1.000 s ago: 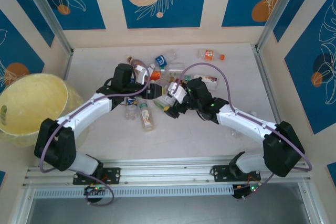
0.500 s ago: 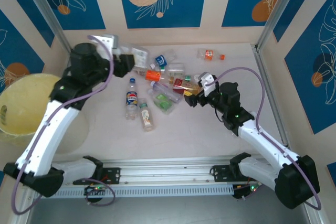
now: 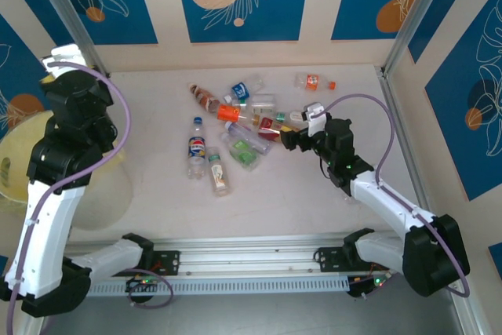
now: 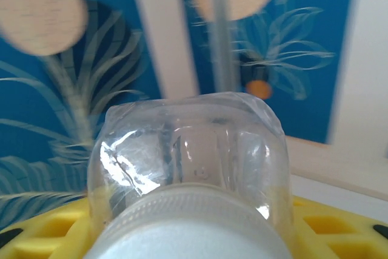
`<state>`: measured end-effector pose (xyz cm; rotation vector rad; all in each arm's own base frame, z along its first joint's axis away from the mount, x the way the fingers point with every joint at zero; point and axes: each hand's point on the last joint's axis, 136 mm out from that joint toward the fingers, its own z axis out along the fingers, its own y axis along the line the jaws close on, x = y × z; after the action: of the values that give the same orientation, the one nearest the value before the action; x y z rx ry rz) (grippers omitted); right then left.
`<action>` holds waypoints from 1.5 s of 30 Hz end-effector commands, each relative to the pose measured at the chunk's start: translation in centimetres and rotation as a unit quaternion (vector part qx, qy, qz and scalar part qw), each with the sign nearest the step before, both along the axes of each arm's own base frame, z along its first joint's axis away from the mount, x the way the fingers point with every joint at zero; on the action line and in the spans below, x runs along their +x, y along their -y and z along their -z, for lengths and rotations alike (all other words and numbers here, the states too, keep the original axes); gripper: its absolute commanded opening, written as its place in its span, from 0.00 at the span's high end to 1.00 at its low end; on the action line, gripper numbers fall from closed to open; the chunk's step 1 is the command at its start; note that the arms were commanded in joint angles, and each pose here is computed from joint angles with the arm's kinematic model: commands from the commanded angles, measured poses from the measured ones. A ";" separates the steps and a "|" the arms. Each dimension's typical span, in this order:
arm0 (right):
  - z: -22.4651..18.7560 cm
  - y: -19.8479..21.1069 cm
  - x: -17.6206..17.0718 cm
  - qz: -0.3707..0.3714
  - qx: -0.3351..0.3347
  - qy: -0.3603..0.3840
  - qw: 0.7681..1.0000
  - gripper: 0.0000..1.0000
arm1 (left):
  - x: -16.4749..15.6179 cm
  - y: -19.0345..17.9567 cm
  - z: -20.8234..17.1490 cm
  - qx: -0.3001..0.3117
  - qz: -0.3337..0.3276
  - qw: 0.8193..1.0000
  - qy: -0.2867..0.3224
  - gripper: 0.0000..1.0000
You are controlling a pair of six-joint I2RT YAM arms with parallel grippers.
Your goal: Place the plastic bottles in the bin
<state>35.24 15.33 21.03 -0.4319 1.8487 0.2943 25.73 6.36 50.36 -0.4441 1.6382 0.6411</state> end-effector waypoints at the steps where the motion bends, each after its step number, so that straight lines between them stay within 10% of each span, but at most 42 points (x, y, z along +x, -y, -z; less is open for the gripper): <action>1: -2.5 -0.6 1.0 -0.003 0.019 0.028 0.999 0.00 | -1.5 -4.7 2.4 0.032 -0.137 0.989 -0.054 1.00; 7: -2.3 -1.2 1.0 -0.021 0.001 0.020 1.000 0.00 | -1.0 -8.1 11.5 -0.178 -0.112 0.976 -0.060 1.00; 19: -0.7 -2.2 0.7 -0.043 -0.026 -0.008 0.999 0.00 | -0.6 -9.7 25.9 -0.453 -0.092 0.886 -0.038 1.00; 27: 0.5 -4.3 0.8 -0.073 -0.065 -0.026 0.995 0.01 | 0.6 -10.4 31.9 -0.552 -0.091 0.829 0.012 0.69; 36: 1.1 -5.1 0.9 -0.073 -0.080 -0.032 0.994 0.00 | -0.3 -11.0 31.1 -0.527 -0.105 0.843 0.018 0.24; 45: 1.0 -4.9 0.8 -0.066 -0.073 -0.030 0.995 0.00 | 0.0 -11.1 25.7 -0.492 -0.077 0.866 0.031 0.01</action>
<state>35.69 20.22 18.60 -0.6724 1.9469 0.2740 25.70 17.56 22.49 -1.3746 1.7906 -0.1710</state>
